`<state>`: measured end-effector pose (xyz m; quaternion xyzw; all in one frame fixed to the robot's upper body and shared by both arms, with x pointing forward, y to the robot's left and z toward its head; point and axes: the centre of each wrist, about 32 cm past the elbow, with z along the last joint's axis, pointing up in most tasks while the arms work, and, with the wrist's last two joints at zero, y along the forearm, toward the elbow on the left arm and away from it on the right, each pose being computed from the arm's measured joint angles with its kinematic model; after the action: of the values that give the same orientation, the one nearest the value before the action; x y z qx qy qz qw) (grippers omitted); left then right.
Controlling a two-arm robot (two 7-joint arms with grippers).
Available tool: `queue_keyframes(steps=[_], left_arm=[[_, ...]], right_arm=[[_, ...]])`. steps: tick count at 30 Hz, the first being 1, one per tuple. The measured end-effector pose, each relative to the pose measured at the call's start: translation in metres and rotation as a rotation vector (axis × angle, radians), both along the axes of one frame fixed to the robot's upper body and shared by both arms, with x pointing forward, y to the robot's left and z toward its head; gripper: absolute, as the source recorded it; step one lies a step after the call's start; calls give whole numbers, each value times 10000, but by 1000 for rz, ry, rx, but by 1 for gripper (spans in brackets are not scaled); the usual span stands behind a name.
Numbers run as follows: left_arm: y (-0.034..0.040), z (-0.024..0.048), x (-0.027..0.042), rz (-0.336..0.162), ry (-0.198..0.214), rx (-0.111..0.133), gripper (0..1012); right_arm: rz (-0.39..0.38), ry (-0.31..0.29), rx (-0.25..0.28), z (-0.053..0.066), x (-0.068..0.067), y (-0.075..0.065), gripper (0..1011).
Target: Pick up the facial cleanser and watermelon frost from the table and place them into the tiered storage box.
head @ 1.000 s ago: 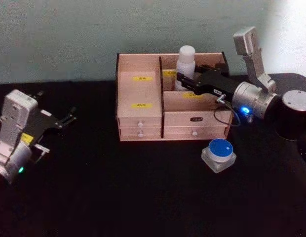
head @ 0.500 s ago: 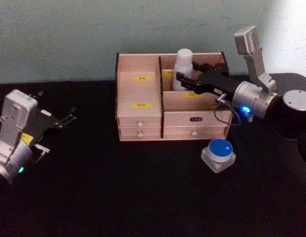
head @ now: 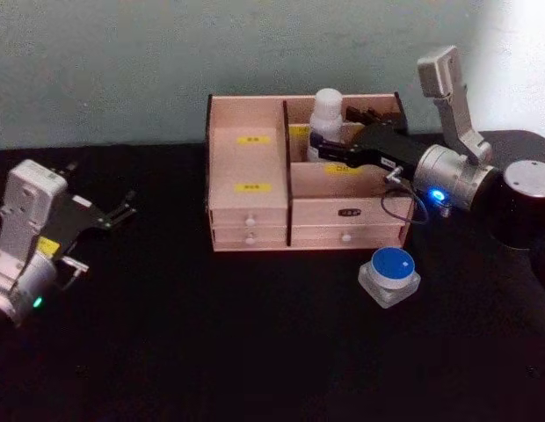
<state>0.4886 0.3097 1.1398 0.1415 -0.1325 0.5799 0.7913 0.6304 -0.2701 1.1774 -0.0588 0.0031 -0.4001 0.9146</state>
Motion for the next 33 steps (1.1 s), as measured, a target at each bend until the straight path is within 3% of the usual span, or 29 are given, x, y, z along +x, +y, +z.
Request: queue_keyframes(steps=[8,13,19,24,25,29,33], left_arm=[[0,0,0,0,0,0,1001],[0,0,0,0,0,0,1001],[0,0,0,0,0,0,1001],[0,0,0,0,0,0,1001],[0,0,0,0,0,0,1001],[0,0,0,0,0,0,1001],[0,0,0,0,0,0,1001]], right_arm=[[4,-52,-5,102,-117,-32,1000],[9,-92,-9,223,-303,-119,1000],[25,-106,-6,361,-620,-299,1000],[39,-78,-7,449,-931,-467,1000],[39,-78,-7,449,-931,-467,1000],[44,-34,-13,473,-1182,-572,1000],[55,12,-18,470,-1350,-632,1000]])
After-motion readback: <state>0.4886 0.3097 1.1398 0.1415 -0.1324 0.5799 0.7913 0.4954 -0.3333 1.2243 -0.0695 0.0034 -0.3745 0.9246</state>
